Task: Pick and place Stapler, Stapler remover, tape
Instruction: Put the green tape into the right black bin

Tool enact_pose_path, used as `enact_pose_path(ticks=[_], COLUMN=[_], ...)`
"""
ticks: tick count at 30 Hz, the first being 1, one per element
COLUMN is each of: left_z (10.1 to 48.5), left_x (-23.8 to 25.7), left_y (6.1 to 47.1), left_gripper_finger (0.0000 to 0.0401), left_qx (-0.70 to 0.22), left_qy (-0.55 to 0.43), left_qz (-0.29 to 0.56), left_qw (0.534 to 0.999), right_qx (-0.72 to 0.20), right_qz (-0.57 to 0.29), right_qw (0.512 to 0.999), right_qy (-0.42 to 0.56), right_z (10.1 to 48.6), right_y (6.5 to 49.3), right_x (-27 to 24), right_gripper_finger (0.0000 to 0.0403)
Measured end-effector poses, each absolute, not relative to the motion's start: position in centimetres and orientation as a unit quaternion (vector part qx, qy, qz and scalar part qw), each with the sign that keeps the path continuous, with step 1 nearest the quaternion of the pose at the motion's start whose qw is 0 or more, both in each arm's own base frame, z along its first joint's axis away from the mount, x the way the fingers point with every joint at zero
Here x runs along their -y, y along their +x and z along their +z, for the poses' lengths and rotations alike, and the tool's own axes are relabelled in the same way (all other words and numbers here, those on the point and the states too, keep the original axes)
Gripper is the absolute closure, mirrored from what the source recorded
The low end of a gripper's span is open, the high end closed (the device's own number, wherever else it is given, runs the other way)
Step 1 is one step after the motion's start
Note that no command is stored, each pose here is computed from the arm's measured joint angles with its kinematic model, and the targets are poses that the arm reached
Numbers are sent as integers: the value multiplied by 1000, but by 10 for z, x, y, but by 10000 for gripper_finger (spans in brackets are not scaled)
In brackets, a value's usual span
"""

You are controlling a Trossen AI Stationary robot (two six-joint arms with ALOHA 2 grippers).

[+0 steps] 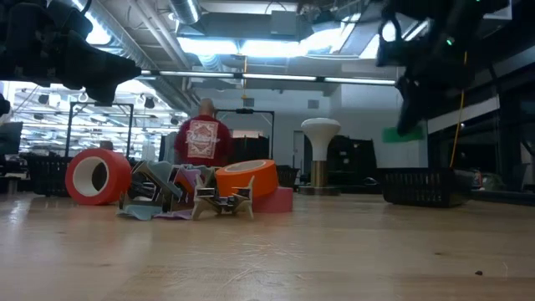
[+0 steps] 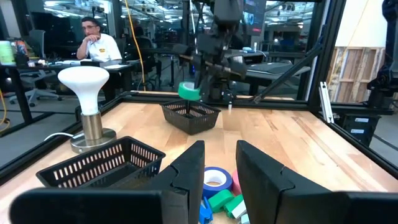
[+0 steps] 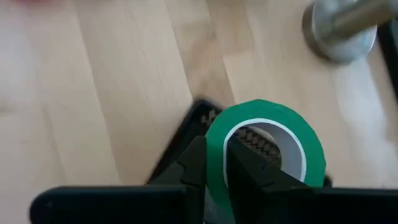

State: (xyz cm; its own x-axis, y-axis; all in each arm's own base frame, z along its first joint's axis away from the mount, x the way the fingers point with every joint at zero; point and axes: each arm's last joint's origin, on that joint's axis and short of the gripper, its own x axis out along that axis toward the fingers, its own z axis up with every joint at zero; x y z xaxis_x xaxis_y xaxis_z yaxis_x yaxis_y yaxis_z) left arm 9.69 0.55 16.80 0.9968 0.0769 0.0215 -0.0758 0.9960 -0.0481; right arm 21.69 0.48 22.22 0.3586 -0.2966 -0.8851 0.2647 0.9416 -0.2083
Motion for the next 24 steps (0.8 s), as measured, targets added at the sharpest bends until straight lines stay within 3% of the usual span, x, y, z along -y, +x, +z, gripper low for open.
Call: enact_pose_path(ticks=[6, 16, 24], left_z=[168, 168, 168], left_x=[-5, -5, -5], left_y=[97, 97, 97], left_gripper_finger=[313, 313, 313], left_qx=[12, 12, 12], left_qy=[-24, -24, -24], left_qz=[38, 38, 38], left_qw=[999, 999, 999], right_qx=[-535, -506, -459], right_qz=[-179, -233, -264], right_qw=[826, 826, 844], right_qy=[1, 85, 88], right_z=[192, 166, 149], right_y=[199, 176, 174], right_x=[-4, -2, 1], right_gripper_finger=[359, 359, 359])
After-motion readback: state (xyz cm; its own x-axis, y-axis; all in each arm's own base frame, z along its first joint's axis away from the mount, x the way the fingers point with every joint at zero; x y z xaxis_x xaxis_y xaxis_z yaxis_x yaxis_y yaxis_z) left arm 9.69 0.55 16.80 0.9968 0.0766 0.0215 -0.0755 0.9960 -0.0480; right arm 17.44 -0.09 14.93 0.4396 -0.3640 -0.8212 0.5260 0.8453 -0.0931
